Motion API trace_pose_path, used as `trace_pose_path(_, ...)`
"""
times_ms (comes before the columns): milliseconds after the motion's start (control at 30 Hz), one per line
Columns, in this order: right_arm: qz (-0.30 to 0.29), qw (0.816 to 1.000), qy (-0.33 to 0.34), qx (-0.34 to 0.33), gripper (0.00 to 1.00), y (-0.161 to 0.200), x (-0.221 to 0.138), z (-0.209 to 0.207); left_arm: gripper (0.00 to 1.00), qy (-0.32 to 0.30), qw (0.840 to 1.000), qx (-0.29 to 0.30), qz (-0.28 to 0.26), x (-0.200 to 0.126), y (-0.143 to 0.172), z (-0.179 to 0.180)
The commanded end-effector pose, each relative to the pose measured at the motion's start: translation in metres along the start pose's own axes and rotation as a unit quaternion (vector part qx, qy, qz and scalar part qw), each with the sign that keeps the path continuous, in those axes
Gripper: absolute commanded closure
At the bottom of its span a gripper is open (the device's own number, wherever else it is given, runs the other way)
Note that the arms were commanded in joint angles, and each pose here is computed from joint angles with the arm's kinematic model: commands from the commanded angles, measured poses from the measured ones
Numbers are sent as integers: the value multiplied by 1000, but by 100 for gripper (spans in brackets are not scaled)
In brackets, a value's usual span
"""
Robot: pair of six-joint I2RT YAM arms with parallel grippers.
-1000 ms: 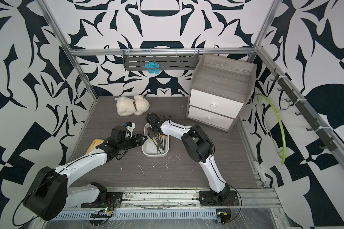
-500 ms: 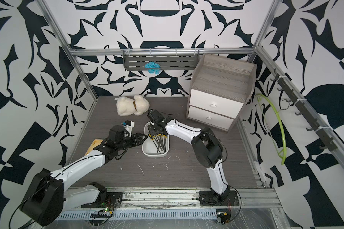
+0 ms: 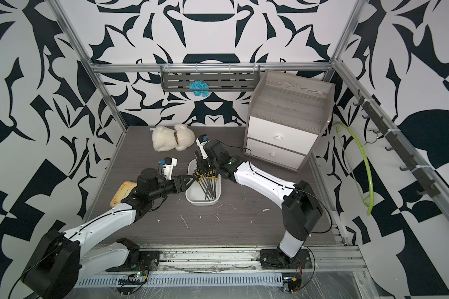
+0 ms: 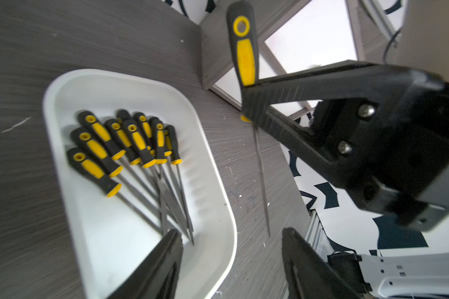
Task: Take the file tool out of the storage box
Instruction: Pick up the file tool from the storage box.
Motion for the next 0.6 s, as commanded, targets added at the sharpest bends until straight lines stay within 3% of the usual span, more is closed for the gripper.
trace_pose_path(0,-75,992,-89,42,96,-23,-32,25,34,99,993,50,-46,-1,-9,-32)
trace_pose_path(267,-125,978,-140,90,96,-24,-48,29,37,124,989,72,-46,4,-3,-48)
trace_pose_path(333,-139,973,-156,103,97,-26,-49,30,46,126,989,65,-37,7,-2,-47)
trace_pose_path(500,-157,967,-160,118,97,-31,-49,30,47,131,989,62,-36,6,-2,-48)
trace_pose_path(567,-159,968,-158,117,97,-30,-48,29,59,129,989,64,-42,3,-3,-49)
Point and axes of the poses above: each gripper's point midway between its finger pads, its own x axis out along the fingers, its own z axis along the line the jaws close on, y = z × x, the point moved 7 cm from there along -x, back along the fingers, and after that the axes turned 9 degrees about x, right-handed, at the moved point
